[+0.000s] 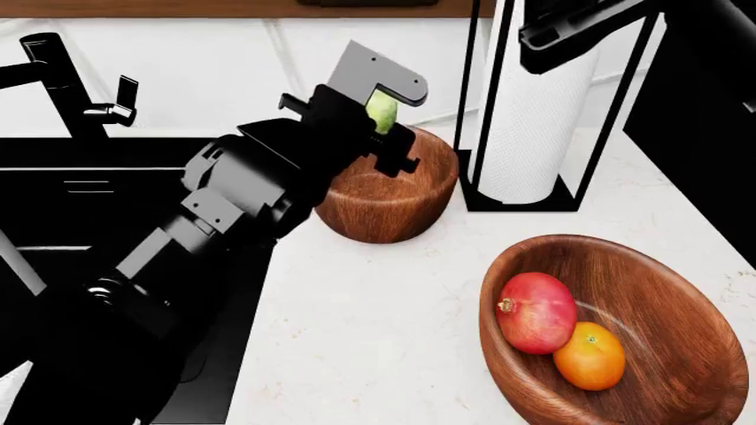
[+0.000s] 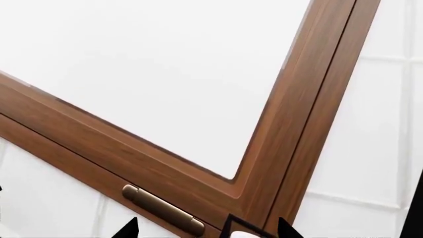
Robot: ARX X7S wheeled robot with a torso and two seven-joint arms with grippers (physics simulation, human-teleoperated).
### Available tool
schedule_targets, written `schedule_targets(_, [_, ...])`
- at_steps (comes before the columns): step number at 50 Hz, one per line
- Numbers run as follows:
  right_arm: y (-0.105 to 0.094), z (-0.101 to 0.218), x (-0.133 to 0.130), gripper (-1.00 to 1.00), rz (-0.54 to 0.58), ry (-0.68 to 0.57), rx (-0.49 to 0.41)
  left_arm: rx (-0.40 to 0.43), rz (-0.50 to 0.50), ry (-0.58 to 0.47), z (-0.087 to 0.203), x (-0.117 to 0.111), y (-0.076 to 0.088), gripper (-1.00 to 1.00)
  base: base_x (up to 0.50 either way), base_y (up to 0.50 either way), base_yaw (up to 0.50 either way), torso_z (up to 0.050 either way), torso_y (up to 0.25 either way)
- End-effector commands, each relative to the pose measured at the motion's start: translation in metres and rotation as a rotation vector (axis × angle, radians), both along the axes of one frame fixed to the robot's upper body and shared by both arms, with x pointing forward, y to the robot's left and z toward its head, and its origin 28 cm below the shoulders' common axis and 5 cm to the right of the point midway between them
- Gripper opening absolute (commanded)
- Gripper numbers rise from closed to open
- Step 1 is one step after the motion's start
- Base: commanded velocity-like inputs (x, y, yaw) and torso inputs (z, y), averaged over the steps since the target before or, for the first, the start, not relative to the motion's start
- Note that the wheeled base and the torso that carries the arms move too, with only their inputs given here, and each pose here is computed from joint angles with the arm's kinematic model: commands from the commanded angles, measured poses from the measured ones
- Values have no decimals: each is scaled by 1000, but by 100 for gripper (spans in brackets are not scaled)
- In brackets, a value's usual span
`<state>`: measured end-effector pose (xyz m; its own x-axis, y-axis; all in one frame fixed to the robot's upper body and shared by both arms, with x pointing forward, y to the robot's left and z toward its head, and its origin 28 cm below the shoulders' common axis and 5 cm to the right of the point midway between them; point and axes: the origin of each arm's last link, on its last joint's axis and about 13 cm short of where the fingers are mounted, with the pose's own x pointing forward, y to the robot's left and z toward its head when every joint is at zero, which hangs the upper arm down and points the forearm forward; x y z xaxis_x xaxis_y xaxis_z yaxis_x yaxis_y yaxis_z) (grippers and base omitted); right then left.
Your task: Pick the pomegranates and oranges from the sink and place them in one bowl. Place the brussel sprout in the other bowl. Then turn off the sink faucet.
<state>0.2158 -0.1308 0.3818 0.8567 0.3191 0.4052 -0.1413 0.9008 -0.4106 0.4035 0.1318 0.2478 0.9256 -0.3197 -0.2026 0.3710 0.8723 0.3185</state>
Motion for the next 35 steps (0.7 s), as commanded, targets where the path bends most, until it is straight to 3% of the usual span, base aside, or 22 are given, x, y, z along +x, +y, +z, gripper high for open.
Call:
schedule_targets(1, [0, -2, 0, 100, 1, 4, 3, -17, 15, 29, -9, 8, -3, -100, 0, 0, 0, 0, 0])
schedule_targets(27, [-2, -5, 0, 100, -2, 9, 9, -21, 58, 84, -26, 13, -1, -100, 0, 0, 0, 1, 0])
schedule_targets(28, [-2, -5, -1, 100, -3, 8, 10, -19, 58, 82, -26, 13, -1, 100, 0, 0, 0, 0, 10])
schedule_targets(35, [-3, -6, 0, 100, -3, 9, 12, -21, 56, 69, -25, 14, -1, 100, 0, 0, 0, 0, 0])
